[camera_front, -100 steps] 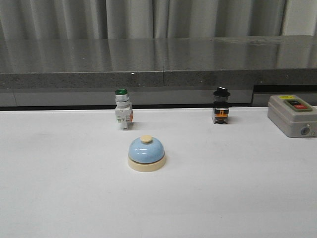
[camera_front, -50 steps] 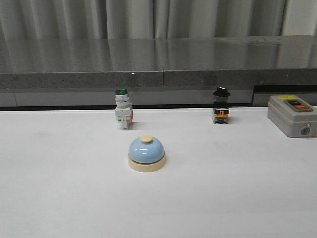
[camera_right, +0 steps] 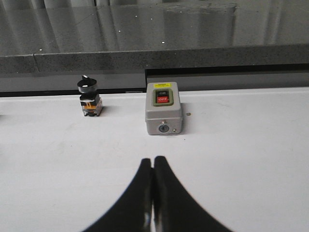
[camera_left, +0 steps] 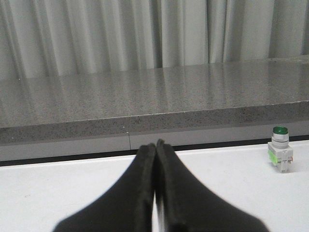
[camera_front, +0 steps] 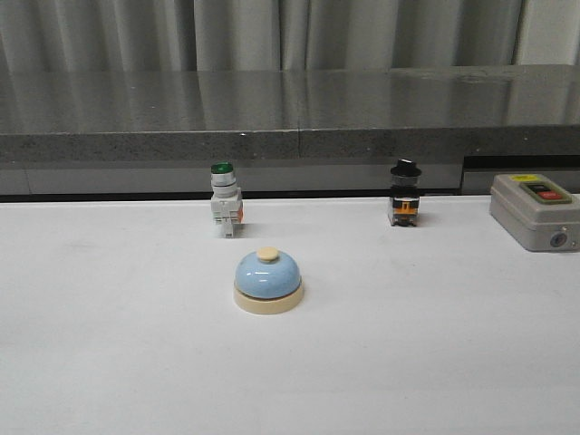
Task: Place and press bell with both arms
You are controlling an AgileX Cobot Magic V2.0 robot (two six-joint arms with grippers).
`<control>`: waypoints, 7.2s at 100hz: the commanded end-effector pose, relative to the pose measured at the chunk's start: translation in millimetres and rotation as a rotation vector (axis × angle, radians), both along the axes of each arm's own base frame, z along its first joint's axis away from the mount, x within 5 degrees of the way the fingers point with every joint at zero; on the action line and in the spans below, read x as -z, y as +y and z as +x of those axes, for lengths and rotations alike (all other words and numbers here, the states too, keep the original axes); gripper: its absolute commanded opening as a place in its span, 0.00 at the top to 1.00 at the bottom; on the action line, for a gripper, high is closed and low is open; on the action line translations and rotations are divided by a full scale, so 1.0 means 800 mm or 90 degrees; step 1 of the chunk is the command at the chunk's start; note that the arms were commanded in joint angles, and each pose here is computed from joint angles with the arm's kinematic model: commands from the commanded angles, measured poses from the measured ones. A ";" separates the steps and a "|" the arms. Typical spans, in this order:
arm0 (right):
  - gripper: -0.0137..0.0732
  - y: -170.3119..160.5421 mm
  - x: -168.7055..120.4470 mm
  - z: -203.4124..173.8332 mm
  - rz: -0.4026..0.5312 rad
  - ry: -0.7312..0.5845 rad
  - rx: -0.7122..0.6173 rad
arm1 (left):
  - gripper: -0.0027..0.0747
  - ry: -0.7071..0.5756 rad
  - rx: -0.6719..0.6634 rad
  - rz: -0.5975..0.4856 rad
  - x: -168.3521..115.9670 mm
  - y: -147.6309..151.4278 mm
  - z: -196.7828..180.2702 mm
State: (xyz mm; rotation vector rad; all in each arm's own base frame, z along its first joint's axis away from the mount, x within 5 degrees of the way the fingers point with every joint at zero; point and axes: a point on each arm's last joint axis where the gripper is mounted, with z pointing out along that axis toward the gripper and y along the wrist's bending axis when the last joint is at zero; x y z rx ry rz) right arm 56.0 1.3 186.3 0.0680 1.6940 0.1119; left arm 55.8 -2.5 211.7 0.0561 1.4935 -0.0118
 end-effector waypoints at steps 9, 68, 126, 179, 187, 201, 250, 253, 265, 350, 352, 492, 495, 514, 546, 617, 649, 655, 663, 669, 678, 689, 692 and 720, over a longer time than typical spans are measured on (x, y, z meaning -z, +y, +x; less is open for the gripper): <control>0.92 0.000 -0.010 0.001 -0.010 -0.048 -0.003 | 0.99 -0.055 -0.001 -0.005 -0.001 0.000 -0.003; 0.92 0.000 -0.010 0.001 -0.010 -0.048 -0.003 | 0.99 -0.055 -0.001 -0.005 -0.001 0.000 -0.003; 0.92 -0.001 -0.152 0.051 -0.044 0.070 0.016 | 0.99 -0.055 -0.001 -0.005 -0.001 0.000 -0.003; 0.92 0.056 -0.197 0.202 -0.071 0.219 -0.099 | 0.99 -0.055 -0.001 -0.005 -0.001 0.000 -0.003; 0.92 0.082 -0.195 0.221 -0.102 0.234 -0.150 | 0.99 -0.055 -0.001 -0.005 -0.001 0.000 -0.003; 0.92 0.128 -0.186 0.248 -0.159 0.259 -0.234 | 0.99 -0.055 -0.001 -0.005 -0.001 0.000 -0.003; 0.92 0.281 -0.138 0.333 -0.246 0.432 -0.410 | 0.99 -0.055 -0.001 -0.005 -0.001 0.000 -0.003; 0.92 0.287 -0.134 0.336 -0.251 0.448 -0.415 | 0.99 -0.055 -0.001 -0.005 -0.001 0.000 -0.003; 0.92 0.313 -0.116 0.346 -0.272 0.493 -0.433 | 0.99 -0.055 -0.001 -0.005 -0.001 0.000 -0.003; 0.92 0.296 -0.126 0.369 -0.218 0.520 -0.353 | 0.99 -0.055 -0.001 -0.005 -0.001 0.000 -0.003; 0.92 0.288 -0.131 0.369 -0.211 0.514 -0.342 | 0.99 -0.055 -0.001 -0.005 -0.001 0.000 -0.003; 0.92 -0.001 -0.178 0.103 0.003 0.214 0.027 | 0.99 -0.055 -0.001 -0.005 -0.001 0.000 -0.003; 0.92 -0.001 -0.178 0.099 0.003 0.209 0.027 | 0.99 -0.055 -0.001 -0.005 -0.001 0.000 -0.003; 0.92 -0.001 -0.182 0.079 0.004 0.171 0.026 | 0.99 -0.055 -0.001 -0.005 -0.001 0.000 -0.003; 0.92 -0.002 -0.158 0.035 0.007 0.118 0.026 | 0.99 -0.055 -0.001 -0.005 -0.001 0.000 -0.003; 0.92 -0.002 -0.085 -0.020 0.004 -0.110 0.018 | 0.99 -0.055 -0.001 -0.005 -0.001 0.000 -0.003; 0.92 0.000 -0.032 -0.002 -0.005 -0.134 0.008 | 0.99 -0.055 -0.001 -0.005 -0.001 0.000 -0.003; 0.92 0.000 -0.023 0.000 -0.005 -0.132 0.007 | 0.99 -0.055 -0.001 -0.005 -0.001 0.000 -0.003; 0.92 0.000 -0.023 0.000 -0.006 -0.124 0.008 | 0.99 -0.055 -0.001 -0.005 -0.001 0.000 -0.003; 0.92 0.000 -0.023 0.000 -0.006 -0.123 0.008 | 0.99 -0.055 -0.001 -0.005 -0.001 0.000 -0.003; 0.92 0.000 -0.023 0.000 -0.006 -0.123 0.008 | 0.99 -0.055 -0.001 -0.005 -0.001 0.000 -0.003; 0.92 0.000 -0.023 0.000 -0.006 -0.123 0.008 | 0.99 -0.055 -0.001 -0.005 -0.001 0.000 -0.003; 0.92 0.000 -0.023 0.000 -0.006 -0.123 0.008 | 0.99 -0.055 -0.001 -0.005 -0.001 0.000 -0.003; 0.92 0.000 -0.023 0.000 -0.006 -0.123 0.008 | 0.99 -0.055 -0.001 -0.005 -0.001 0.000 -0.003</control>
